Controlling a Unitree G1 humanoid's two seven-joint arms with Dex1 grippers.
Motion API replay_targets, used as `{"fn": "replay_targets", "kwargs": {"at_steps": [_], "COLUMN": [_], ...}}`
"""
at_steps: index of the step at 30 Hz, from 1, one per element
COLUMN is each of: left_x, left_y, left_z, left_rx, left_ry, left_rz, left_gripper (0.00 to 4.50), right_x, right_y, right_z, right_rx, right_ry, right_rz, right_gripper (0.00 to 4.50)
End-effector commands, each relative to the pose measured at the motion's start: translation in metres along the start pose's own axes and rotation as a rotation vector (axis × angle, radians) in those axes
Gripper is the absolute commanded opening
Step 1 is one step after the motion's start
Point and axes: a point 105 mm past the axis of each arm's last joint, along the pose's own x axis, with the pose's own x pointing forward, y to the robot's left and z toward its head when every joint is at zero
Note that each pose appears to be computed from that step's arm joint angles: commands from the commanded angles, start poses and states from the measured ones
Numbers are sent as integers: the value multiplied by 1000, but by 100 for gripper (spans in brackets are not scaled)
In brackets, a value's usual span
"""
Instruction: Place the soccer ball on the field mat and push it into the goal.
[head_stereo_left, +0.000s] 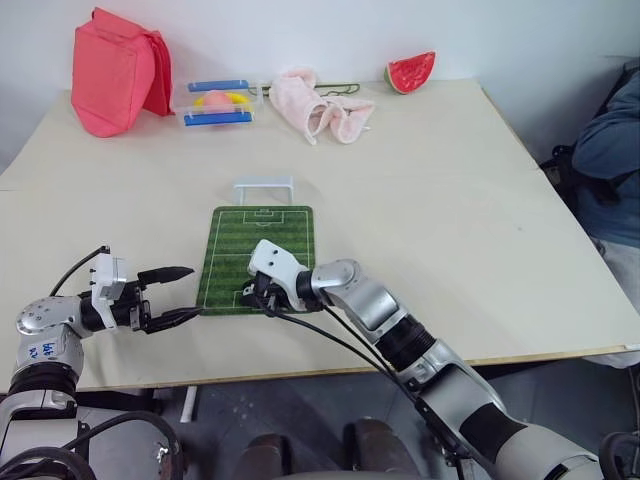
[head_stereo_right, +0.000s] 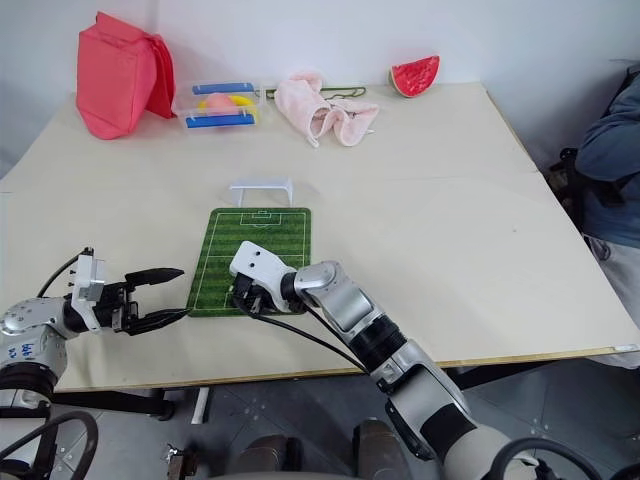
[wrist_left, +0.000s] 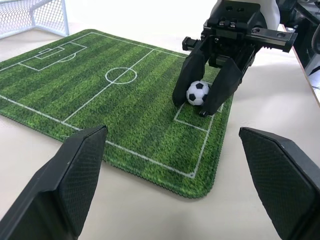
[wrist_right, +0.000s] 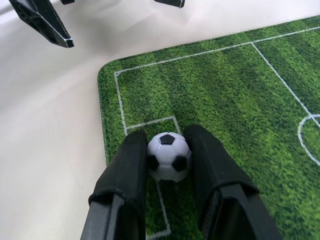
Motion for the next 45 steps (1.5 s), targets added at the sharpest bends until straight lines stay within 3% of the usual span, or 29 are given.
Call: {"fn": "replay_targets", "kwargs": {"at_steps": [1,7,14,26,31,34,42,45], "left_x": [-4,-4,-4,0,3,5,5,4], "left_y": [-8,-7,-6,-3,-3,-4,-8,-10], "left_z": [10,11,12,14,15,15,14,17], "left_rx": [45,51,58,64,64,61,44,32], "left_ry": [-32,-34,-38,-53,-56,-62,-62,-75], "left_rz": [-91,-87,-79,-78,-87,-99,-117,-127], "left_gripper": [450,450,450,450,450,450,450,450], "right_x": [-4,-4,-3,-9,-20,-31,-28,-21], "right_y": [0,3,2,0,-8,3,31,37], "right_z": [11,5,4,26,56,61,37,20], "right_rx": [-17,-20,-26,-71,-108,-165,-138,-82], "right_ry": [-50,-41,-42,-90,-162,-178,-103,-78], "right_rz": [2,14,9,16,-12,8,76,95], "right_gripper": [85,85,318,318,318,260,4,4]}}
